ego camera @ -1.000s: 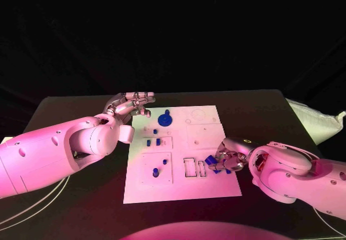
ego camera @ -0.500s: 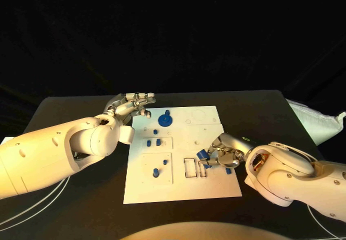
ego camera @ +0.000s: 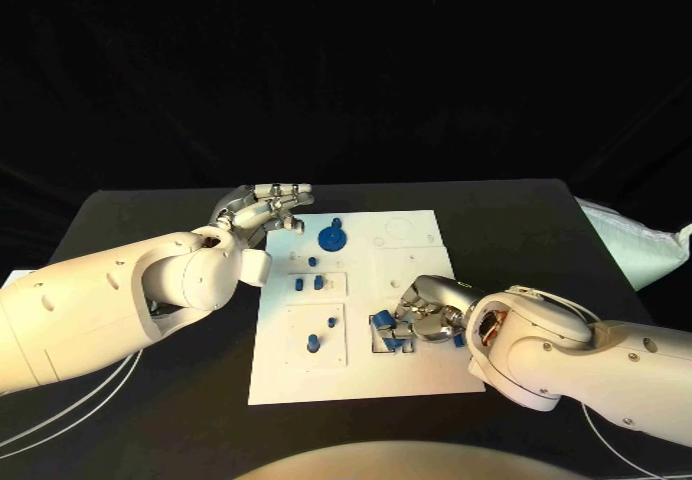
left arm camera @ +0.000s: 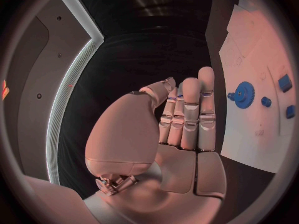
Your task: Assemble the parts on the task board
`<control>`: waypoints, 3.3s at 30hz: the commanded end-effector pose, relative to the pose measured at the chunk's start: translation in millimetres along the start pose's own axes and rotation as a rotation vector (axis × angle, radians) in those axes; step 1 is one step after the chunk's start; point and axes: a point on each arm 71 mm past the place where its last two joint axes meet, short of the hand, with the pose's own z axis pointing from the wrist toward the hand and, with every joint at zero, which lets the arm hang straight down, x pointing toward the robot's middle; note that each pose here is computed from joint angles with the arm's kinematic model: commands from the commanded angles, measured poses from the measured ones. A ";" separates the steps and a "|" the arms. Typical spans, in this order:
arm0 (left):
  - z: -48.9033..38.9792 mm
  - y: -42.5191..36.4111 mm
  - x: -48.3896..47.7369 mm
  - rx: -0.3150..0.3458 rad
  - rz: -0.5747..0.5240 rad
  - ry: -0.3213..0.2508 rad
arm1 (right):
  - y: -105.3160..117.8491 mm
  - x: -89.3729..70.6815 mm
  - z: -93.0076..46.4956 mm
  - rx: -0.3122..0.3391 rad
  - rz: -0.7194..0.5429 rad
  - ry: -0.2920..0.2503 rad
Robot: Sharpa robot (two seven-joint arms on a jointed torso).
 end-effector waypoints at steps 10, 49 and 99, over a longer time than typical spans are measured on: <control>-0.2 -0.6 3.1 0.004 -0.007 0.023 | -1.0 1.2 3.7 0.025 -0.098 -0.010; 0.3 -0.4 2.9 0.003 -0.007 0.023 | 6.7 3.0 6.4 -0.014 -0.222 -0.035; -1.1 1.5 -0.5 -0.008 -0.007 0.020 | -3.6 -0.9 -6.1 -0.058 -0.170 -0.010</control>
